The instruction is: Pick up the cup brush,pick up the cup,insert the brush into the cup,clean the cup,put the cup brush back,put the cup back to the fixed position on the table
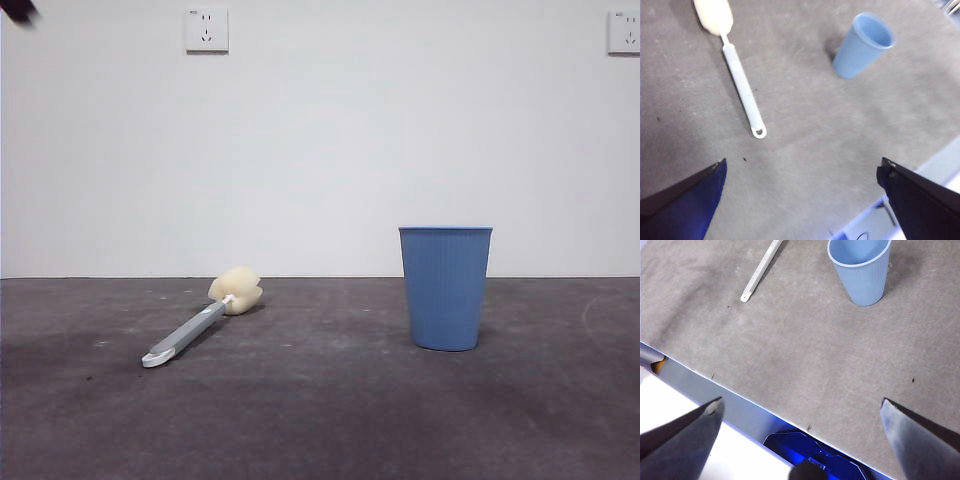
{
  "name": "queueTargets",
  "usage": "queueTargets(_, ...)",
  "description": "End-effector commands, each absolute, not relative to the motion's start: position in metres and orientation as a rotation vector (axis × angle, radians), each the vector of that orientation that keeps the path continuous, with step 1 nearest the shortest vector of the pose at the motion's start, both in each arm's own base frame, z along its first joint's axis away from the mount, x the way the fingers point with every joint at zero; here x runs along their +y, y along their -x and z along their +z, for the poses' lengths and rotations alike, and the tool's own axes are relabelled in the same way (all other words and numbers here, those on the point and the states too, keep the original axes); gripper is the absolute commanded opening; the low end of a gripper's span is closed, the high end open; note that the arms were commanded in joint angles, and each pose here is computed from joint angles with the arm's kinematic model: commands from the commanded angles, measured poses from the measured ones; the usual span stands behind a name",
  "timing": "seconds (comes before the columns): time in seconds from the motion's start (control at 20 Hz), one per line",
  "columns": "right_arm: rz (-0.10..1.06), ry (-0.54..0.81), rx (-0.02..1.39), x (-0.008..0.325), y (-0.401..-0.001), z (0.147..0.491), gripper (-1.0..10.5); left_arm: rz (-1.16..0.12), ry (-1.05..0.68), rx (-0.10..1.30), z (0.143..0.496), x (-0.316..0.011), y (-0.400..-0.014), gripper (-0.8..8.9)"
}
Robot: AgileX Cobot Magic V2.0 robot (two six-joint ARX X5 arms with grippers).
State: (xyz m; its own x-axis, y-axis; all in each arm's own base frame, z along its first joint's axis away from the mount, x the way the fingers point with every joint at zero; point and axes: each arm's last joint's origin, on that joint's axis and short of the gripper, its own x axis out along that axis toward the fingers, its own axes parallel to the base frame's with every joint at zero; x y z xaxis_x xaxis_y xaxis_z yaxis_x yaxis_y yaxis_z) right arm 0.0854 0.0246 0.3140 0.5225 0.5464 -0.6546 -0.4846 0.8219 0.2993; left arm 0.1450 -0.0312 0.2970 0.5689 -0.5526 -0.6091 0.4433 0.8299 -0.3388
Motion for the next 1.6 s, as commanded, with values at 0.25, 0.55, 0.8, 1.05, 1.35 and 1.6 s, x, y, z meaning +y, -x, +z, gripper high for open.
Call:
queueTargets(0.25, 0.619, -0.086, 0.807, 0.025, -0.086, 0.315, 6.3, -0.412, 0.026, 0.865, 0.262, -0.088, -0.21, 5.1)
queueTargets(0.55, 0.618, -0.087, 0.809, 0.025, -0.086, 0.315, 6.3, -0.335, -0.095, 0.964, 0.23, -0.134, -0.264, 5.03)
queueTargets(0.8, 0.617, -0.089, 0.819, 0.025, -0.088, 0.314, 6.3, -0.287, -0.14, 1.014, 0.202, -0.151, -0.292, 5.02)
queueTargets(1.05, 0.617, -0.089, 0.818, 0.025, -0.089, 0.314, 6.3, -0.26, -0.118, 1.032, 0.182, -0.156, -0.302, 5.01)
queueTargets(1.35, 0.617, -0.089, 0.817, 0.025, -0.089, 0.314, 6.3, -0.228, -0.114, 1.059, 0.168, -0.158, -0.306, 5.01)
queueTargets(1.6, 0.617, -0.089, 0.817, 0.025, -0.089, 0.314, 6.3, -0.214, -0.095, 1.066, 0.164, -0.159, -0.307, 4.83)
